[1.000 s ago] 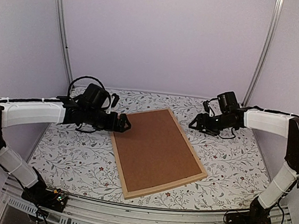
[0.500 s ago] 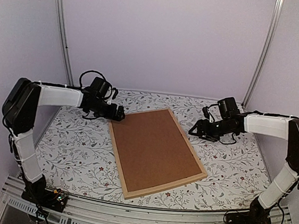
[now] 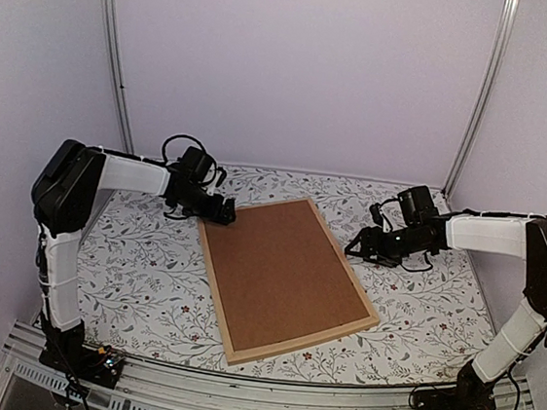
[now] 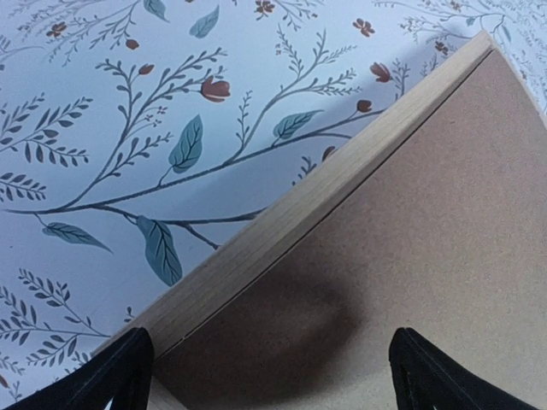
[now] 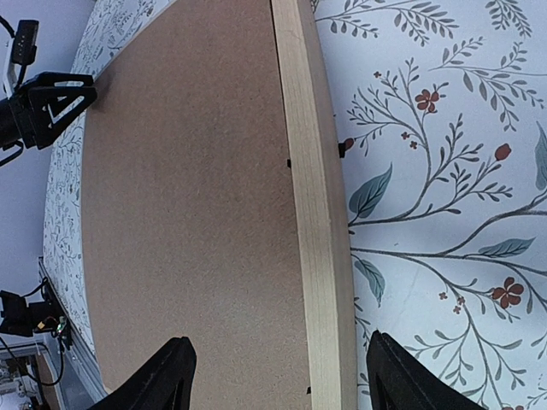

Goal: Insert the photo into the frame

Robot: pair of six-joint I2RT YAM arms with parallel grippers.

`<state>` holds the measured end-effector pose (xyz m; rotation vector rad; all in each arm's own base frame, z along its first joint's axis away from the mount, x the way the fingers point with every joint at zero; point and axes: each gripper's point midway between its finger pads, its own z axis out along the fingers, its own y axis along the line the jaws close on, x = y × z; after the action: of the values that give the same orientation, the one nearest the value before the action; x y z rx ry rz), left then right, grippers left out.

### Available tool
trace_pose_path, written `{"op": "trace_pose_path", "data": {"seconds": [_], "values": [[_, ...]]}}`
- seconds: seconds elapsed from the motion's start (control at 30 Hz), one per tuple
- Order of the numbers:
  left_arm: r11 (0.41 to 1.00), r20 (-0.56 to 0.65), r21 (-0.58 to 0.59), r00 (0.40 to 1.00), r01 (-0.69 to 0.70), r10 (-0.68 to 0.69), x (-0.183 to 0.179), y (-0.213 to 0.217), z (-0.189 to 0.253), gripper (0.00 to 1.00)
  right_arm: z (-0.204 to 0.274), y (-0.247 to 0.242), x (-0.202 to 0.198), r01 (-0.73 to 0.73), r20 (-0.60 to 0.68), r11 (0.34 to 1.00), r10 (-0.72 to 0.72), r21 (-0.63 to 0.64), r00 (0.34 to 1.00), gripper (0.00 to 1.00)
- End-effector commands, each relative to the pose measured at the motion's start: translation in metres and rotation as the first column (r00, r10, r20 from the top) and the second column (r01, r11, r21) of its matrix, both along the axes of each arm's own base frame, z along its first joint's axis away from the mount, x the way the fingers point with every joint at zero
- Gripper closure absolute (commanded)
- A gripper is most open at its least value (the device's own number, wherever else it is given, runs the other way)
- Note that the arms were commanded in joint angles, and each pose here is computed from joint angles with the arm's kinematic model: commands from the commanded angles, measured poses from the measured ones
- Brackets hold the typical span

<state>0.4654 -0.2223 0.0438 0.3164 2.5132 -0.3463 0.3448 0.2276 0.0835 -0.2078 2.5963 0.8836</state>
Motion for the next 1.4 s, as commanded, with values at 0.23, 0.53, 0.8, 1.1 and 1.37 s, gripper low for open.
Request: {"op": "trace_pose_path", "data": {"seconds": [0.23, 0.53, 0.8, 1.1, 1.37], "values": [[0.998, -0.024, -0.066, 0.999, 0.023, -0.025, -0.022, -0.005, 0.000, 0.05, 0.007, 0.006, 0.000, -0.016, 0.024, 0.999, 0.015, 0.037, 1.000, 0.27], [0.996, -0.030, -0.079, 0.999, 0.033, -0.036, -0.039, -0.006, 0.005, 0.08, 0.003, 0.005, -0.002, -0.015, 0.012, 0.999, 0.015, 0.035, 1.000, 0.27], [0.987, -0.066, -0.142, 0.994, 0.078, -0.088, -0.069, -0.015, 0.016, 0.12, 0.003, 0.003, 0.000, -0.007, 0.018, 1.000, 0.007, 0.015, 1.000, 0.27], [0.997, -0.074, -0.050, 0.995, 0.057, -0.060, -0.083, 0.000, 0.027, 0.08, 0.009, -0.014, 0.003, 0.045, 0.041, 0.996, -0.042, -0.072, 0.998, 0.27], [0.999, 0.049, 0.025, 0.998, 0.038, -0.039, -0.046, 0.006, 0.048, 0.00, 0.002, -0.042, -0.035, 0.108, -0.001, 0.984, -0.109, -0.144, 0.994, 0.24]]}}
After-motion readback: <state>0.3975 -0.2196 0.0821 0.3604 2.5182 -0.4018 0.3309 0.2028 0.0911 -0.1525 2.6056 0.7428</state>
